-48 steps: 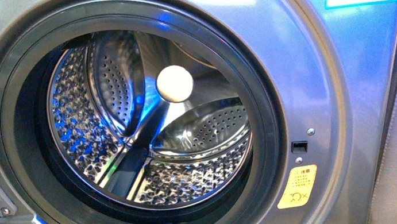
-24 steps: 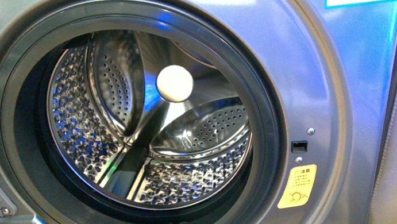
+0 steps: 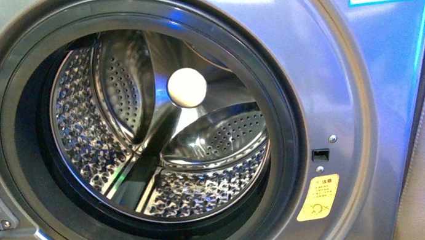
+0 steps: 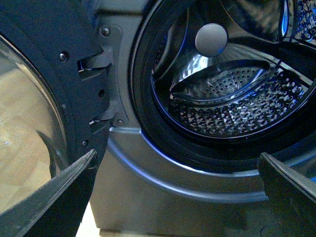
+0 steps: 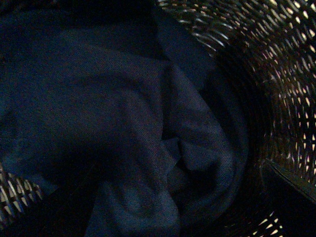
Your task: Put clothes into washing machine
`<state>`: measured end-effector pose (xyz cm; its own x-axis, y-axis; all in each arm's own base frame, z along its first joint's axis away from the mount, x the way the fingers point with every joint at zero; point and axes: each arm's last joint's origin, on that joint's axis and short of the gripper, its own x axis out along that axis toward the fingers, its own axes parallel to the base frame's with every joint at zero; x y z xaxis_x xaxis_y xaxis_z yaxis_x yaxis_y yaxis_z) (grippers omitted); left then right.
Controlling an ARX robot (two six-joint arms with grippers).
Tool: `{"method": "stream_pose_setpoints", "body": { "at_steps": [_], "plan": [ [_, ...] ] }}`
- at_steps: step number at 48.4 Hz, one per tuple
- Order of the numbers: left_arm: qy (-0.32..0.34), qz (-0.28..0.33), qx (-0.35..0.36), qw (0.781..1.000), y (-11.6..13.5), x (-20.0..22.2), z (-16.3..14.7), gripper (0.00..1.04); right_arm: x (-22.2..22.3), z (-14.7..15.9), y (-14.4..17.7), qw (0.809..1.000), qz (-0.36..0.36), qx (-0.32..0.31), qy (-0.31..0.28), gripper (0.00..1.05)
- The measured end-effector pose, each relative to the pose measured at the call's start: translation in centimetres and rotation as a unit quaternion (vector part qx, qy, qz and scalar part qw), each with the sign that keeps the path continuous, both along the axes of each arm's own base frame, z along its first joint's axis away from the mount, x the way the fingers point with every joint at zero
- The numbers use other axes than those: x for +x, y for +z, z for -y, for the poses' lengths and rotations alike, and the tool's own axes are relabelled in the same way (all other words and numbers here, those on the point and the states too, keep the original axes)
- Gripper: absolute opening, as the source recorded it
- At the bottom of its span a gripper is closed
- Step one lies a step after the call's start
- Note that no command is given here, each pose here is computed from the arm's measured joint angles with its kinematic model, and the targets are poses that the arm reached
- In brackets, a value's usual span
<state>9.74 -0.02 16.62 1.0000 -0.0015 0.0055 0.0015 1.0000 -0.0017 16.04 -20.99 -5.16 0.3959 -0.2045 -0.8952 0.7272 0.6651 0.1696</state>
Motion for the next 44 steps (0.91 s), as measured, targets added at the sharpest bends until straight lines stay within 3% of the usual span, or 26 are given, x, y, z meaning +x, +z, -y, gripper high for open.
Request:
{"method": "stream_pose_setpoints", "body": {
  "at_steps": [22,44],
  "plan": [
    [0.0,0.0,0.0,1.0,0.0,0.0,0.0,0.98,-0.6,-0.7,-4.6,0.999,-0.041,0.02,-0.001,0.97],
    [0.0,0.0,0.0,1.0,0.0,0.0,0.0,0.98,-0.4,-2.7,-6.4,0.996,-0.048,0.046,0.063,0.97]
  ]
}}
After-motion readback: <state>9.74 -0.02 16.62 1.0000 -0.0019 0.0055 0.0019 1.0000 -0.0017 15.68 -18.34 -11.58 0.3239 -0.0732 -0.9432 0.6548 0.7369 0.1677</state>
